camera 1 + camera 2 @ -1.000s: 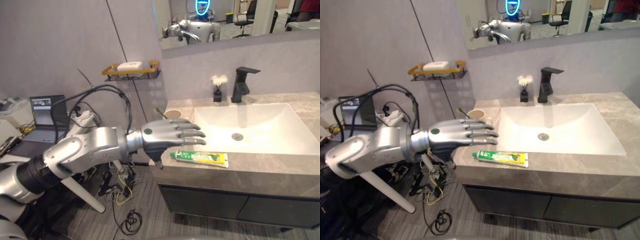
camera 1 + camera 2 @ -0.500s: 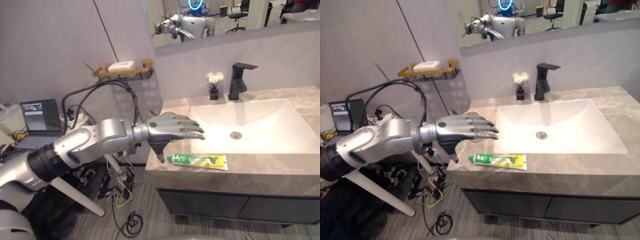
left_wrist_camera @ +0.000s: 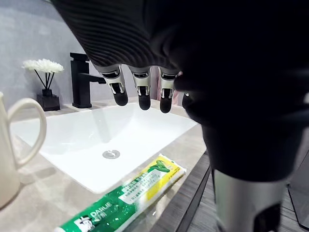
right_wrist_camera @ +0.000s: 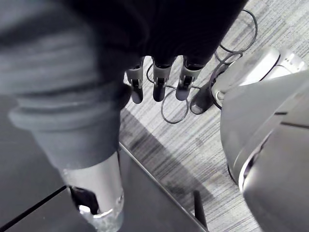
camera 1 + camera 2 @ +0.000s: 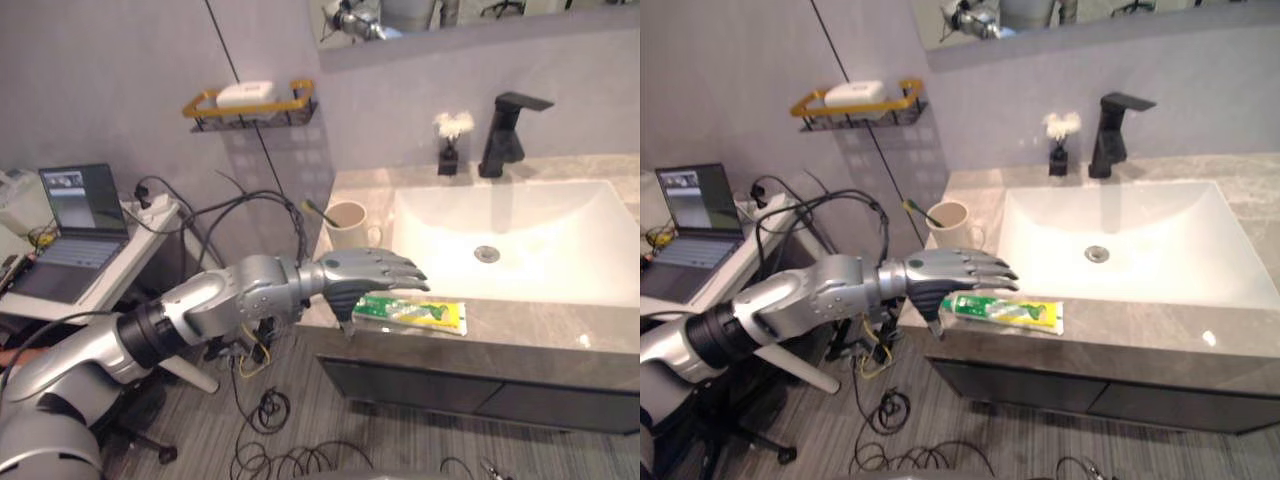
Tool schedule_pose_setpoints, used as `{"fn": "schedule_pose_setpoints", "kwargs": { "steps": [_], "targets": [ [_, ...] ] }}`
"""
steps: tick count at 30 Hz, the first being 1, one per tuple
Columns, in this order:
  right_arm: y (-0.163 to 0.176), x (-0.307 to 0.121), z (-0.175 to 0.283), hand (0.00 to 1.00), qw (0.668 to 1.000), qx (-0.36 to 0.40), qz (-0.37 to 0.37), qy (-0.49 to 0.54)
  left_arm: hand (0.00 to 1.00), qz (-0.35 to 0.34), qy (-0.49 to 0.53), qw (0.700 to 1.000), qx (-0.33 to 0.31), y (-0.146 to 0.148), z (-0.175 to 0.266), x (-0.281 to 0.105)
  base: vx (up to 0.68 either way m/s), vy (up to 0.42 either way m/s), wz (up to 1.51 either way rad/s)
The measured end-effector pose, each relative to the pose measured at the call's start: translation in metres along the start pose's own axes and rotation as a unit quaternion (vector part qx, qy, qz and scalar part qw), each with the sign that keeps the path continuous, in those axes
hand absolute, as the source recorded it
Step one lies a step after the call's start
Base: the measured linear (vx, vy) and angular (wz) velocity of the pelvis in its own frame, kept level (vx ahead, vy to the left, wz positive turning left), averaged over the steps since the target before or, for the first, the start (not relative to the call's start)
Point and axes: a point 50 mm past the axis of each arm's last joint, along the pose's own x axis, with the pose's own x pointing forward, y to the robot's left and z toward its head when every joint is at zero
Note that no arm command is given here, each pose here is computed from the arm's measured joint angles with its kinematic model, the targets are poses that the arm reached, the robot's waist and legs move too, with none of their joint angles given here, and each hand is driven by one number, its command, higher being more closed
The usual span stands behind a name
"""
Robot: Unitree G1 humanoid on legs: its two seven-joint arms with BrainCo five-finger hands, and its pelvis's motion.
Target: Organize washtable
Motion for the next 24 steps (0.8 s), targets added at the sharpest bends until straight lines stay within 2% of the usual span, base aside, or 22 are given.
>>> {"fn": "schedule_pose_setpoints", "kwargs": {
  "steps": [13, 24],
  "targets": [
    [0.029, 0.003, 0.002, 0.0, 0.996, -0.07, 0.046, -0.004, 0.0, 0.03, -0.043, 0.998, -0.021, 0.005, 0.018, 0.021, 0.0, 0.027, 0.02],
    [0.033, 0.003, 0.001, 0.0, 0.995, -0.091, 0.047, -0.002, 0.0, 0.061, -0.042, 0.997, -0.034, 0.016, 0.016, 0.053, 0.01, 0.001, -0.04]
  ]
}}
